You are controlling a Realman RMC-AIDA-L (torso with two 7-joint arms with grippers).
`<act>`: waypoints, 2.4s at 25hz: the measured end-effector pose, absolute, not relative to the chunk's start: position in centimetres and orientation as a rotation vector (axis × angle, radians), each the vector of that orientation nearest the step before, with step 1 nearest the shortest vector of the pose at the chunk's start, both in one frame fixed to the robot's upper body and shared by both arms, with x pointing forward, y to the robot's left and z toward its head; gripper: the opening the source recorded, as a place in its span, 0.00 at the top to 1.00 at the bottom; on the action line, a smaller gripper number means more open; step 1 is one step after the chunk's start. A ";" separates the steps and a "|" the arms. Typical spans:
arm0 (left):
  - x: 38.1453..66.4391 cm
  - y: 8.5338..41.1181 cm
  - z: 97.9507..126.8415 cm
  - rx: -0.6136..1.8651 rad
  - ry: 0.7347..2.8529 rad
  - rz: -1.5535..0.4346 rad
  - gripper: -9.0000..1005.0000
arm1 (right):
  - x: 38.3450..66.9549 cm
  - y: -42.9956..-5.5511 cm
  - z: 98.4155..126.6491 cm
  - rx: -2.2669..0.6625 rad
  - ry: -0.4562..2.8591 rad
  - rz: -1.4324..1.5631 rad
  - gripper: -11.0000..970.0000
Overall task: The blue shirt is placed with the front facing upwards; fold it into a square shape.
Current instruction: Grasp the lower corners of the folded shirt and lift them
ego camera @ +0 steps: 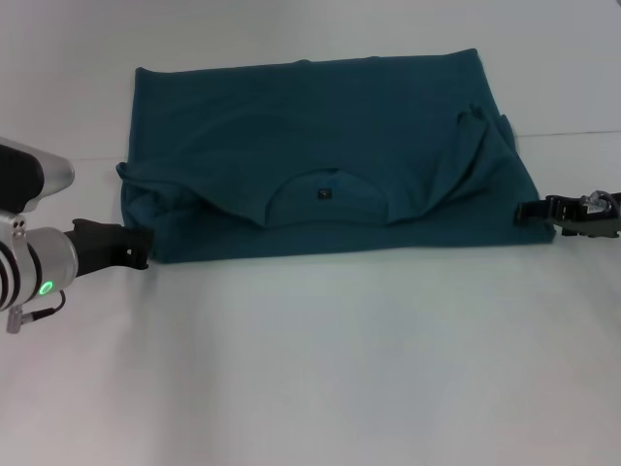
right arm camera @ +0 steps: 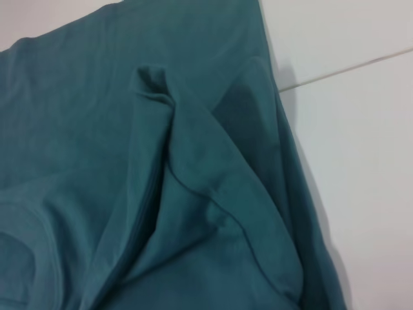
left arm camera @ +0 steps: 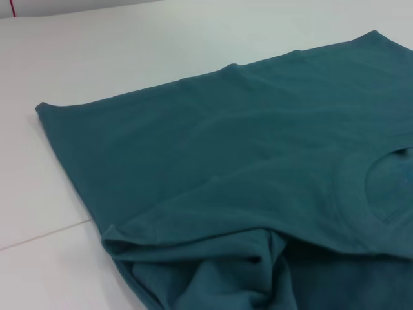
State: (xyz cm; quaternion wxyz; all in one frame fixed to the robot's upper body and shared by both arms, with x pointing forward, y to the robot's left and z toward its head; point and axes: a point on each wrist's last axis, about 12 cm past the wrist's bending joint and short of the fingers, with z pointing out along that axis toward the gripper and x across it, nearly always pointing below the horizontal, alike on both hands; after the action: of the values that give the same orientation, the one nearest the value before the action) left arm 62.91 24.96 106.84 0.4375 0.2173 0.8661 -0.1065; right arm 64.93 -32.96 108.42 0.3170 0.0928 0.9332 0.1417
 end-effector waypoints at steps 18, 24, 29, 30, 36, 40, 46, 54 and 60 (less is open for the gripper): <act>62.9 25.0 106.8 0.538 2.153 -0.267 0.97 | 65.1 -32.1 108.3 0.217 2.468 0.385 0.33; 63.0 24.9 106.9 0.540 2.152 -0.264 0.97 | 65.1 -31.9 108.2 0.174 2.476 0.381 0.63; 63.0 24.9 106.9 0.541 2.150 -0.263 0.97 | 65.1 -31.8 108.4 0.148 2.468 0.383 0.83; 63.0 25.0 107.0 0.539 2.149 -0.261 0.97 | 65.1 -31.8 108.5 0.147 2.466 0.387 0.84; 62.9 25.5 107.1 0.529 2.146 -0.256 0.97 | 64.7 -32.6 108.9 0.169 2.438 0.438 0.89; 63.0 25.5 107.3 0.527 2.141 -0.263 0.97 | 64.2 -33.4 109.0 0.189 2.427 0.464 0.92; 63.1 25.3 107.8 0.532 2.126 -0.278 0.97 | 63.7 -34.3 109.5 0.229 2.381 0.533 0.92; 64.8 25.0 110.9 0.548 2.055 -0.282 0.97 | 64.8 -35.7 112.7 0.238 2.283 0.592 0.92; 65.2 25.3 111.9 0.536 2.050 -0.316 0.97 | 65.1 -36.2 114.4 0.231 2.259 0.636 0.93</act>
State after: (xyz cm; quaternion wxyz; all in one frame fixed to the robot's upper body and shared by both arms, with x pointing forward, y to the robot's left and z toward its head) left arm 65.21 25.30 111.89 0.4791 0.2195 0.8400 -0.1293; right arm 65.14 -36.19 114.40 0.3818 0.0906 0.8854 0.2492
